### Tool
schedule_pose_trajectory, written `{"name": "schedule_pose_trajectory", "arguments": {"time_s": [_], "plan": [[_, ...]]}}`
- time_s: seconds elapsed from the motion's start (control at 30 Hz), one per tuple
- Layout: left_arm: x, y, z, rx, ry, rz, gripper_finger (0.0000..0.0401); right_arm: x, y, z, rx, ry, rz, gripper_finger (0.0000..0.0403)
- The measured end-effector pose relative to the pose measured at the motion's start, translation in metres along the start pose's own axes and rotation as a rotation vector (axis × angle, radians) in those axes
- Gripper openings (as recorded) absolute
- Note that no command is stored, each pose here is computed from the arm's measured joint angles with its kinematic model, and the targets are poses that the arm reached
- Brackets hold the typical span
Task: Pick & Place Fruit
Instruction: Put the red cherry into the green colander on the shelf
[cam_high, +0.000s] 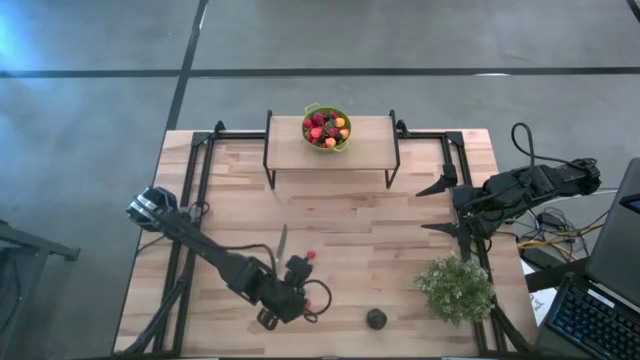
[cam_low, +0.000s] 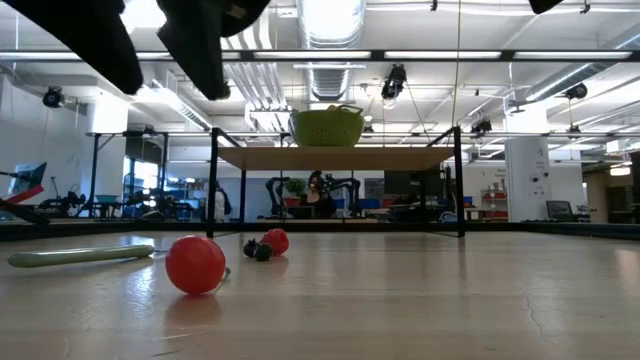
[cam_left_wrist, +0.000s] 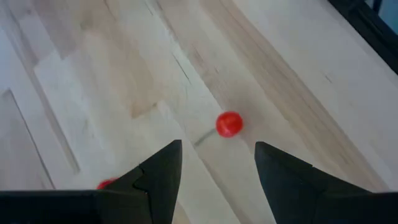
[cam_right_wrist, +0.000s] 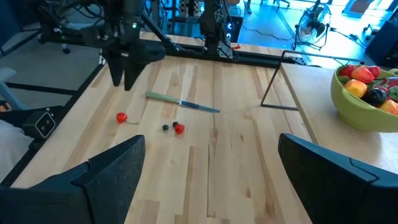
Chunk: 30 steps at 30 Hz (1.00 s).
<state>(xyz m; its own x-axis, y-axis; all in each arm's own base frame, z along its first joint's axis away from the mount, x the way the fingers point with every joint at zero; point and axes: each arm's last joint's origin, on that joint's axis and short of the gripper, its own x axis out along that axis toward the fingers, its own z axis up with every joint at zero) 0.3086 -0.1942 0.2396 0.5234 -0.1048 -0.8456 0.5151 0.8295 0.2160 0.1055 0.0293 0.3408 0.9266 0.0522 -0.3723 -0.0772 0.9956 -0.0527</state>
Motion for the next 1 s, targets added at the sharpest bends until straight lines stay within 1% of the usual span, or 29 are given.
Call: {"name": "schedule_pose_trajectory", "arguments": {"time_s": [0.13, 0.3, 0.43, 0.53, 0.77, 0.9, 1.0], "plan": [[0.011, -0.003, -0.006, 0.019, -0.032, -0.001, 0.0208, 0.000, 0.000, 0.000, 0.000, 0.000, 0.000, 0.0363], [0.024, -0.008, -0.020, 0.050, -0.025, -0.046, 0.0208, 0.000, 0.000, 0.000, 0.000, 0.000, 0.000, 0.0363], [0.030, -0.011, -0.026, 0.087, -0.041, -0.045, 0.0208, 0.000, 0.000, 0.000, 0.000, 0.000, 0.000, 0.0363], [0.033, -0.011, -0.028, 0.116, -0.058, -0.041, 0.0208, 0.000, 0.000, 0.000, 0.000, 0.000, 0.000, 0.0363], [0.043, -0.013, -0.027, 0.112, -0.068, -0.035, 0.0208, 0.000, 0.000, 0.000, 0.000, -0.001, 0.000, 0.0363], [0.055, -0.016, -0.031, 0.120, -0.034, -0.041, 0.0208, 0.000, 0.000, 0.000, 0.000, -0.001, 0.000, 0.0363], [0.059, -0.017, -0.032, 0.131, -0.030, -0.042, 0.0208, 0.000, 0.000, 0.000, 0.000, -0.001, 0.000, 0.0363]]}}
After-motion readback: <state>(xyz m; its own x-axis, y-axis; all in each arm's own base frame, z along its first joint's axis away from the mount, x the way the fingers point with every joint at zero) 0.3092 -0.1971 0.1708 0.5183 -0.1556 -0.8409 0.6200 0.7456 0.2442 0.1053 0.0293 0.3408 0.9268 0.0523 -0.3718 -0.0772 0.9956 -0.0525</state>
